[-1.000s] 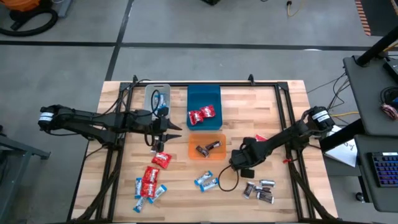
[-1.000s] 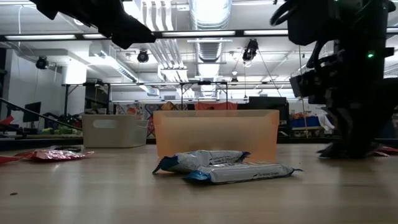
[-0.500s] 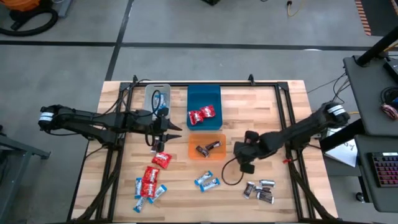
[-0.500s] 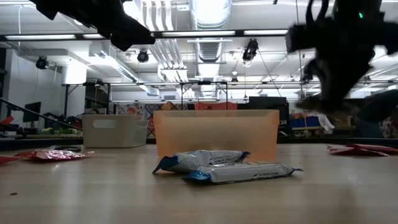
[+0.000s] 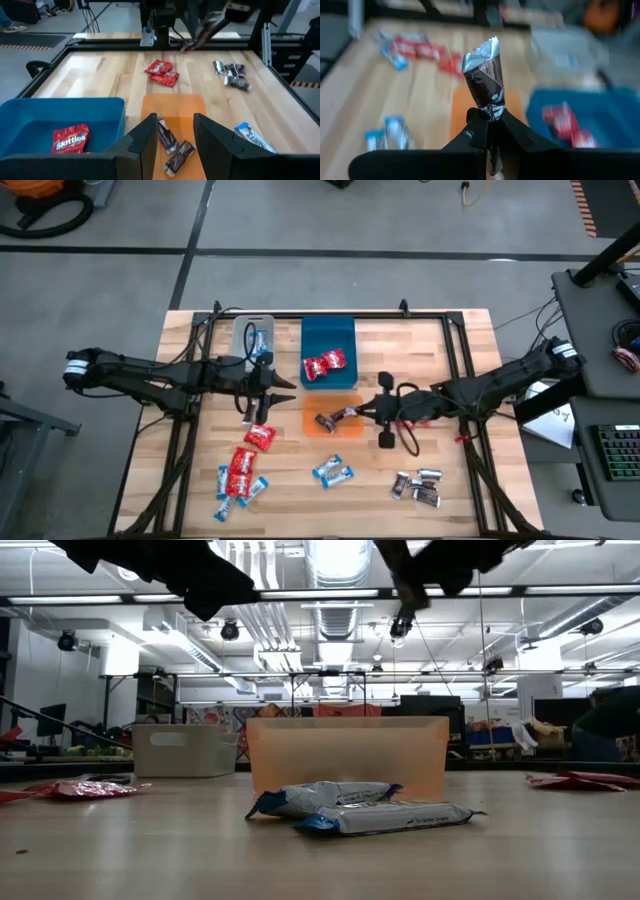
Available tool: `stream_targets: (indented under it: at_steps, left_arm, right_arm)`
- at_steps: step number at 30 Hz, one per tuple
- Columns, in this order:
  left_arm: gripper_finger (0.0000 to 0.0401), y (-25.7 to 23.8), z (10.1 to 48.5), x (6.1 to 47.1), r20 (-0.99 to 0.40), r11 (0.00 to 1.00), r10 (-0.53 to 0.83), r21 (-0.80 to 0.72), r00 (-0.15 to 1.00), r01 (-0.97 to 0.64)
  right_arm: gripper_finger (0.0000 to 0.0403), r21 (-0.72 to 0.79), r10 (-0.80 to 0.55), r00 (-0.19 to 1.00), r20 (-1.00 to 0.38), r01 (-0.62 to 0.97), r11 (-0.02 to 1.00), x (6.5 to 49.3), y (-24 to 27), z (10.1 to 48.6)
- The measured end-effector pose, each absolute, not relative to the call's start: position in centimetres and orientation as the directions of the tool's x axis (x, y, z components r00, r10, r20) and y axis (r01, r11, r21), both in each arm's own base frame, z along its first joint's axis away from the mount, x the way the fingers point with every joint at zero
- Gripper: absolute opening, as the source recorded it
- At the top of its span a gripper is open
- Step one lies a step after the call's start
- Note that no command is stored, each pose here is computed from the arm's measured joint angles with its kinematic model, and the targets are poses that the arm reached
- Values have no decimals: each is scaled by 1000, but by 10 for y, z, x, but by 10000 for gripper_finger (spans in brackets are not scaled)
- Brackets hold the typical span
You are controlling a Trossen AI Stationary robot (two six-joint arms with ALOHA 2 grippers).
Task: Sort candy
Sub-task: Put the brown chocolate bar into the orange bin
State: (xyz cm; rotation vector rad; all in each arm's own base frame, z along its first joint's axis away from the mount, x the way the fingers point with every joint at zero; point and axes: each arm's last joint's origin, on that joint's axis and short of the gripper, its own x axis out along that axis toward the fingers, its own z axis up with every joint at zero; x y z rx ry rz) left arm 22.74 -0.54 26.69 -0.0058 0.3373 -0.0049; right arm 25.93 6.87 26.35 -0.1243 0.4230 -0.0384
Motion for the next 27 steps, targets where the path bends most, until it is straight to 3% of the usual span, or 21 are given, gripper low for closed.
stream_targets:
  at_steps: [5, 10, 17, 27]
  left_arm:
    - [110, -5, 262, 225, -390, 997, -6, -75, 921, -25]
    - [110, -6, 267, 219, -496, 980, -8, -178, 868, -93]
    - [110, -7, 270, 209, -647, 955, -11, -233, 763, -184]
    - [110, -7, 268, 199, -755, 936, -9, -237, 655, -260]
  right_arm:
    - [19, -209, -65, 962, -266, 8, 978, 268, 58, 235]
    - [19, -158, -30, 978, -204, -3, 987, 273, 43, 211]
    - [19, -105, 4, 969, -245, -31, 994, 283, 34, 187]
    - [21, -27, -33, 943, -330, 26, 999, 293, 27, 167]
